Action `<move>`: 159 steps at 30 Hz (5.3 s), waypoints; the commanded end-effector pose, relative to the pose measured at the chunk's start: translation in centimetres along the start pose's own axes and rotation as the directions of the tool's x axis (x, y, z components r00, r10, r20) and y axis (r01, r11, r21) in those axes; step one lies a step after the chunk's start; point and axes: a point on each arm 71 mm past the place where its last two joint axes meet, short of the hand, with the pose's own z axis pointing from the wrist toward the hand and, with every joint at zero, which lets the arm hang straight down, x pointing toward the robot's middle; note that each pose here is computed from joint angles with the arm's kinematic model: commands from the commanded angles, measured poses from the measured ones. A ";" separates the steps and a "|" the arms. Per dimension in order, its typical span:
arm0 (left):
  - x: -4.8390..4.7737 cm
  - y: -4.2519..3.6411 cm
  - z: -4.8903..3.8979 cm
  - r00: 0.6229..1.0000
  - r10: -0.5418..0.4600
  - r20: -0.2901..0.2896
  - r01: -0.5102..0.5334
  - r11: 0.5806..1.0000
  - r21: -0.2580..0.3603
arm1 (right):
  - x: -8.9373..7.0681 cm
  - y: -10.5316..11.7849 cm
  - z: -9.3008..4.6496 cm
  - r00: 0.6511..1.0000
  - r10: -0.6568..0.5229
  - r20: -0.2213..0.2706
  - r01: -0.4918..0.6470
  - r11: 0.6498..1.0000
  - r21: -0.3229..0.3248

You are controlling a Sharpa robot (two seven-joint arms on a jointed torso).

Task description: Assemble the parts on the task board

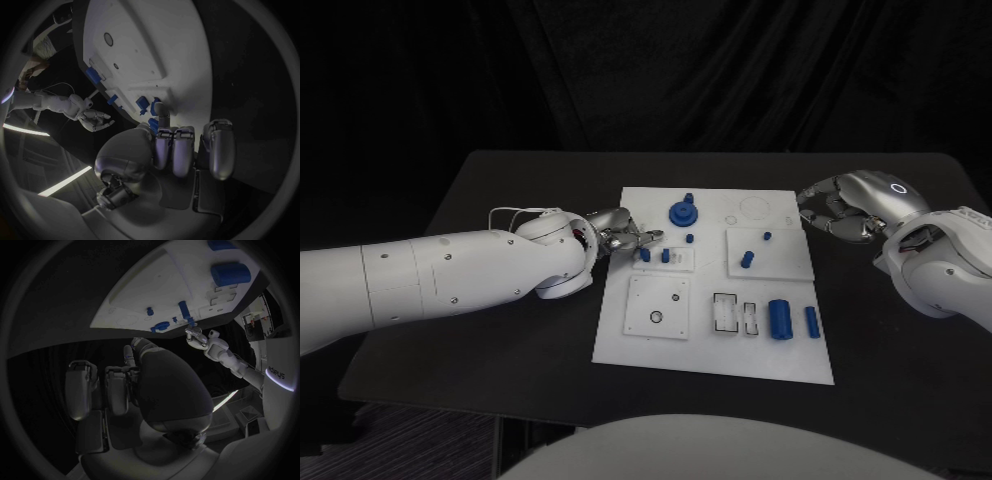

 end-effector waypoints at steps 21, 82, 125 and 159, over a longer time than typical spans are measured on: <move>-0.05 -0.24 0.04 1.000 -0.013 0.018 0.012 0.999 0.032 | 0.2 0.0 0.0 1.000 0.000 -0.001 0.000 1.000 0.010; 0.23 0.00 -0.13 1.000 -0.006 -0.010 0.006 1.000 0.018 | 0.5 -0.2 0.0 1.000 0.019 -0.012 -0.018 1.000 0.021; 0.30 0.34 -0.33 1.000 -0.012 -0.003 0.011 0.999 -0.040 | 0.7 -0.1 0.0 0.999 0.018 -0.027 -0.017 1.000 0.022; -0.08 -0.25 -0.33 0.998 -0.032 0.053 0.030 0.999 0.039 | 0.7 -0.1 0.0 1.000 0.018 -0.025 -0.017 1.000 0.022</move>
